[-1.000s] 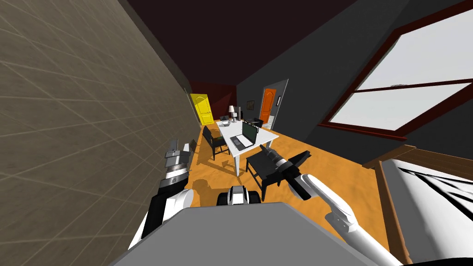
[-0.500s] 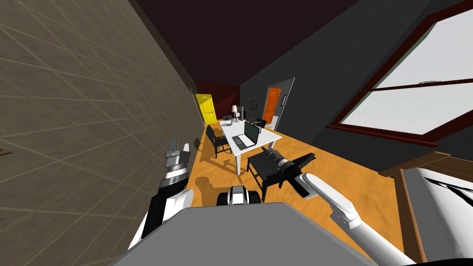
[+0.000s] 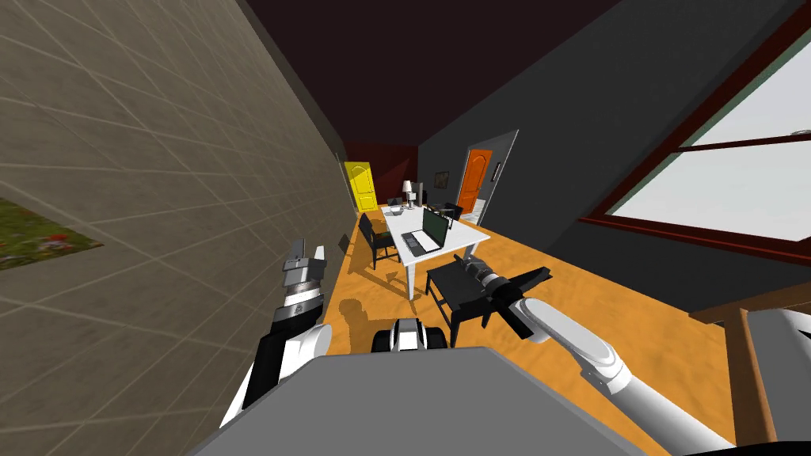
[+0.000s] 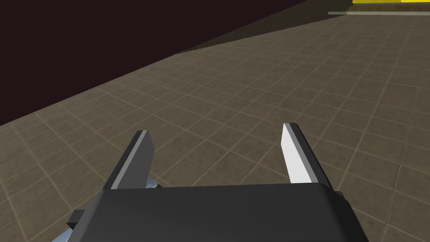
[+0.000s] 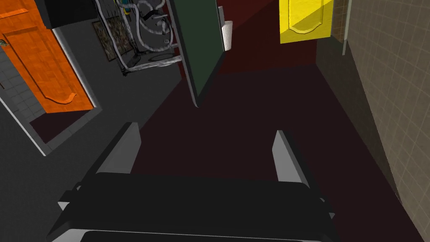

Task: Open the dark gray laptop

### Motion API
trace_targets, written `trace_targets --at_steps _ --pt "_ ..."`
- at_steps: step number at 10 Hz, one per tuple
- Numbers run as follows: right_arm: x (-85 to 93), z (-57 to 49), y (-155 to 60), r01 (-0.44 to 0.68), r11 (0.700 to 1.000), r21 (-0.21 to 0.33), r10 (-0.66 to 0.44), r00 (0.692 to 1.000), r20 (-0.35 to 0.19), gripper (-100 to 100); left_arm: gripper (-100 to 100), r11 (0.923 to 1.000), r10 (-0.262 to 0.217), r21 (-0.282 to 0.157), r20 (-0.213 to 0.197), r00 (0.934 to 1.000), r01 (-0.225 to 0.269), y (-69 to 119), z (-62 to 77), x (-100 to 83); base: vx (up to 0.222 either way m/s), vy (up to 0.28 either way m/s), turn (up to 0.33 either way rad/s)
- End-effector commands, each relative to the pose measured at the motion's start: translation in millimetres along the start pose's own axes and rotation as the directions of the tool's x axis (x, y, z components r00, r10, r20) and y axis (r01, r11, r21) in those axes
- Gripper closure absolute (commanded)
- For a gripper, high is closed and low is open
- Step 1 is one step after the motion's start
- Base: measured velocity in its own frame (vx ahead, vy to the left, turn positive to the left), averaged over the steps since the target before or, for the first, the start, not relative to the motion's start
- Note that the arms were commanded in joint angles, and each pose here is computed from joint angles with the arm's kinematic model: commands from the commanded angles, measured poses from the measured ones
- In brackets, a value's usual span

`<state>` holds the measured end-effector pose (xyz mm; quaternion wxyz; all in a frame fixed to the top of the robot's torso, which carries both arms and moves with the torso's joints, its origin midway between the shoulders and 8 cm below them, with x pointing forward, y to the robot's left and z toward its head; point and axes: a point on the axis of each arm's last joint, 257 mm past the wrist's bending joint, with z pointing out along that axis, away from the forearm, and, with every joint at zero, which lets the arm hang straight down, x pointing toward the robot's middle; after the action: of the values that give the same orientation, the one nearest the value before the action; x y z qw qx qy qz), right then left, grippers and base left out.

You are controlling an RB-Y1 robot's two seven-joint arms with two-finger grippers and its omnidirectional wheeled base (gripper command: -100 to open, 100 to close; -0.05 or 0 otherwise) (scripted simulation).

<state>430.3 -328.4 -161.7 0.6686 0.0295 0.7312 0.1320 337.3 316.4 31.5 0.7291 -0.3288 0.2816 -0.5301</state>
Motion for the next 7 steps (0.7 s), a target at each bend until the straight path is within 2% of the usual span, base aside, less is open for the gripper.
trace_targets --at_steps 1,2,3,4,5,6,7 --pt "1.9 -0.3 -35.2 0.086 0.994 0.071 -0.085 0.996 -0.018 -100 0 1.0000 0.000 0.000 0.000 1.0000 0.000 0.0 0.0 -0.1 -0.016 -0.030 0.160" --pt "-2.4 -0.3 -36.7 0.131 0.989 0.073 -0.130 0.991 -0.011 -100 0 1.0000 0.000 0.000 0.000 1.0000 0.000 0.0 0.0 0.0 -0.015 -0.029 0.094" --pt "2.6 -3.8 -57.2 0.161 0.981 0.107 -0.158 0.987 -0.034 -100 0 1.0000 0.000 0.000 0.000 1.0000 0.000 0.0 0.0 -0.1 -0.015 -0.030 0.236" --pt "-5.2 -4.0 -61.4 0.203 0.972 0.120 -0.202 0.979 -0.020 -100 0 1.0000 0.000 0.000 0.000 1.0000 0.000 0.0 0.0 0.0 -0.011 -0.026 0.116" --pt "-5.8 -4.0 -60.9 0.212 0.970 0.118 -0.211 0.977 -0.019 -100 0 1.0000 0.000 0.000 0.000 1.0000 0.000 0.0 0.0 -0.1 -0.004 -0.010 -0.031" --pt "-7.9 -8.9 -85.2 0.257 0.953 0.164 -0.255 0.966 -0.031 -100 0 1.0000 0.000 0.000 0.000 1.0000 0.000 0.0 -0.1 -0.1 -0.005 -0.012 0.194" --pt "-9.8 -8.7 -83.5 0.282 0.946 0.159 -0.282 0.959 -0.027 -100 0 1.0000 0.000 0.000 0.000 1.0000 0.000 0.0 0.0 0.0 -0.004 -0.019 0.144"
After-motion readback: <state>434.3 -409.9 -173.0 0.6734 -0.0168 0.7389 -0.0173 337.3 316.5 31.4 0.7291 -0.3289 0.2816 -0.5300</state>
